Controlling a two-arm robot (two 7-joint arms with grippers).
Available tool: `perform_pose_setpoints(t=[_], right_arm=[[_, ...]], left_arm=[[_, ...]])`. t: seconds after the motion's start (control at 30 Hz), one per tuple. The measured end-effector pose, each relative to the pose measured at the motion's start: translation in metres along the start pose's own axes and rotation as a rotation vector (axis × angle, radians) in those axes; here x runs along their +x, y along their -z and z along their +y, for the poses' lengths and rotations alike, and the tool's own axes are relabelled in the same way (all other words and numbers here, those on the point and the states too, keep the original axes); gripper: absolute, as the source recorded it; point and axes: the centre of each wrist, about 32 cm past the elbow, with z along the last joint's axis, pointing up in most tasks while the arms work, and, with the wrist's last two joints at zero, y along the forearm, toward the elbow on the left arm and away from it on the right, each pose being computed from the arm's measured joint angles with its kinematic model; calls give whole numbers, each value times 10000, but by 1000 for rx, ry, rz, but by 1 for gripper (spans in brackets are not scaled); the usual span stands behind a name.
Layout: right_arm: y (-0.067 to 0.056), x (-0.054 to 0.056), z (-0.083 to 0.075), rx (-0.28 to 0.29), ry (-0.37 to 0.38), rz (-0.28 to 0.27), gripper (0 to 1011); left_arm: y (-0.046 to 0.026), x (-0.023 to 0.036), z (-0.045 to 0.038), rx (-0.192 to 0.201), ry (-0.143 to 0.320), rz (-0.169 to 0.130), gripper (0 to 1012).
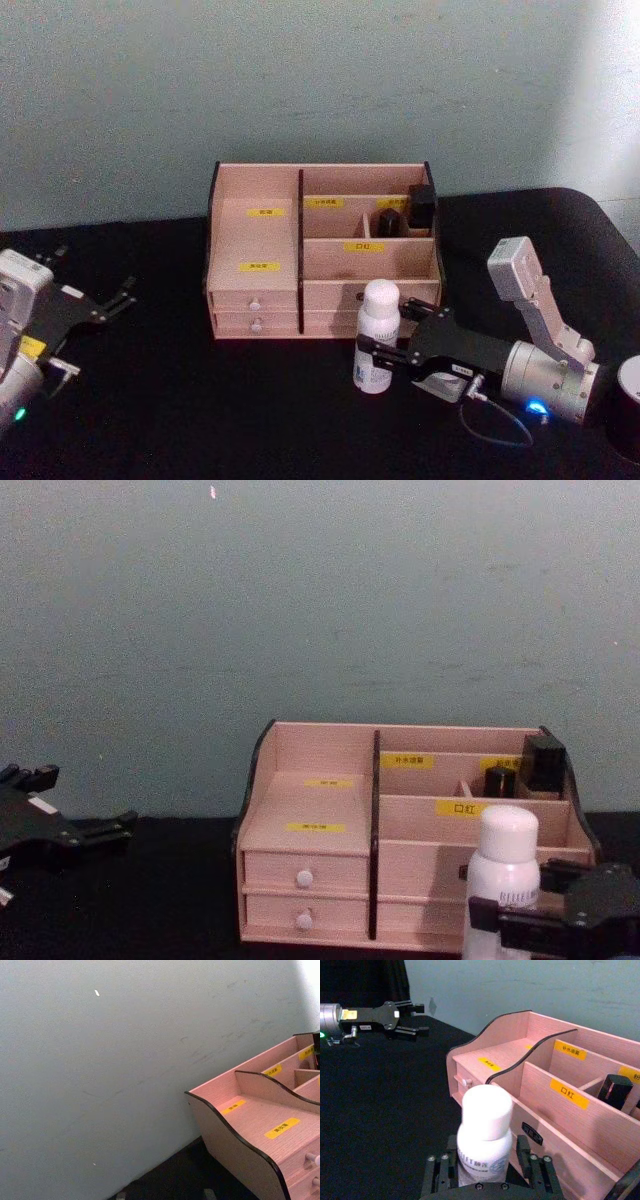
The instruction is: Pick up the facial cleanser and watermelon frost from the table and place them into the tiered storage box.
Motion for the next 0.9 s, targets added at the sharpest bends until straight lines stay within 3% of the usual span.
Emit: perform_pose_setpoints(t=[0.2, 0.9], right_arm=[[0, -1, 0, 0, 0, -1, 596], [-10, 0, -4, 5, -2, -6, 594]], left_arm=[[0, 0, 0, 0, 0, 0, 1001], [0, 0, 0, 0, 0, 0, 1001]])
